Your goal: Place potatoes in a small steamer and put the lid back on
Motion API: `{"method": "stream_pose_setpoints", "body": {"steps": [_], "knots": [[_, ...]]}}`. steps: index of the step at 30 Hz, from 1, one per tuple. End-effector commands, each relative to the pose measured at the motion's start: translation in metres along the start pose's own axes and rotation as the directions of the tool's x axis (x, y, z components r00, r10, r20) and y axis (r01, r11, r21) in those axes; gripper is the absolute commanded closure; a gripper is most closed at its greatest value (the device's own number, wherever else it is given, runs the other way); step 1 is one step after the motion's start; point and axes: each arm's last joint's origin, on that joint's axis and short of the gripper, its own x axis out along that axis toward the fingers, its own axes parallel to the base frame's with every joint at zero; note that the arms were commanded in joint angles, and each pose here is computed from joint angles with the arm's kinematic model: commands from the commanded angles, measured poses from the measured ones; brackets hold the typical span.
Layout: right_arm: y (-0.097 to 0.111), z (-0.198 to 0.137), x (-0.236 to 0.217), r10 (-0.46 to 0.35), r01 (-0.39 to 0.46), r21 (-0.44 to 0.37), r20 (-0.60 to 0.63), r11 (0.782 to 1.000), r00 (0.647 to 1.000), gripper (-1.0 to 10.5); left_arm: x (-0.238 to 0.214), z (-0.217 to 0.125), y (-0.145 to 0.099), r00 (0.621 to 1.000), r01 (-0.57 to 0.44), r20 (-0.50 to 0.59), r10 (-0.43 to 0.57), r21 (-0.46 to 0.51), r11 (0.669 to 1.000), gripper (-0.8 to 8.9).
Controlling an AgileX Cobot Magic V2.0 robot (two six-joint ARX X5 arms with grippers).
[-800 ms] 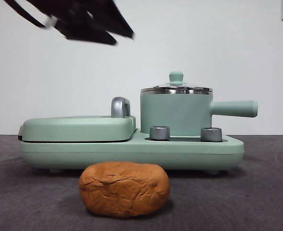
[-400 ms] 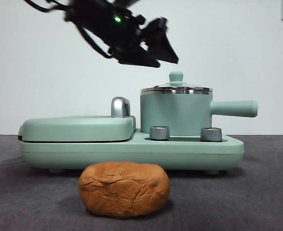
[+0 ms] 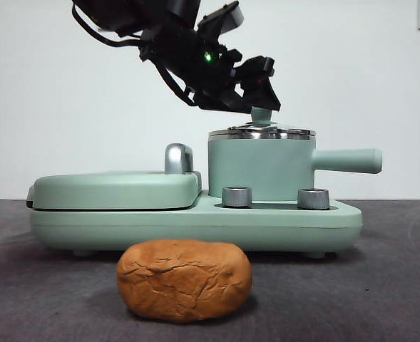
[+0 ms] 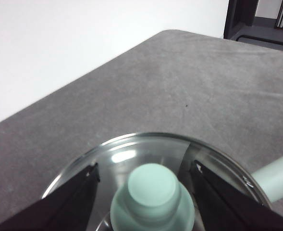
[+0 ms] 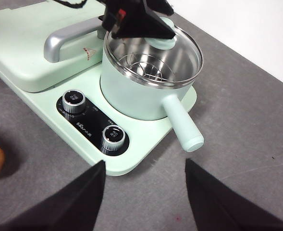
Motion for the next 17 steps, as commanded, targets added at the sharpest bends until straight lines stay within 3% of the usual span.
{"method": "stream_pose_setpoints", "body": {"steps": [1, 4, 13, 17], "knots": [[-0.0008, 0.0053, -0.0025, -0.003, 0.003, 0.008, 0.018, 1.0, 1.0, 6.8, 0.0088, 0.0008, -0.0019, 1.0, 0.005, 0.01, -0.005, 0.0, 1.0, 5.15], [-0.0008, 0.0053, -0.0025, -0.003, 0.003, 0.008, 0.018, 1.0, 1.0, 6.8, 0.0094, -0.0007, -0.0019, 1.0, 0.006, 0.002, -0.006, -0.002, 1.0, 5.19], [-0.0008, 0.0053, -0.0025, -0.003, 0.002, 0.01, 0.018, 1.0, 1.0, 6.8, 0.0096, -0.0013, -0.0019, 1.0, 0.007, -0.002, -0.007, -0.003, 1.0, 7.26], [-0.0007, 0.0053, -0.0025, -0.003, 0.002, 0.021, 0.018, 1.0, 1.0, 6.8, 0.0096, -0.0017, -0.002, 1.0, 0.008, -0.006, -0.008, -0.004, 1.0, 7.6]]}}
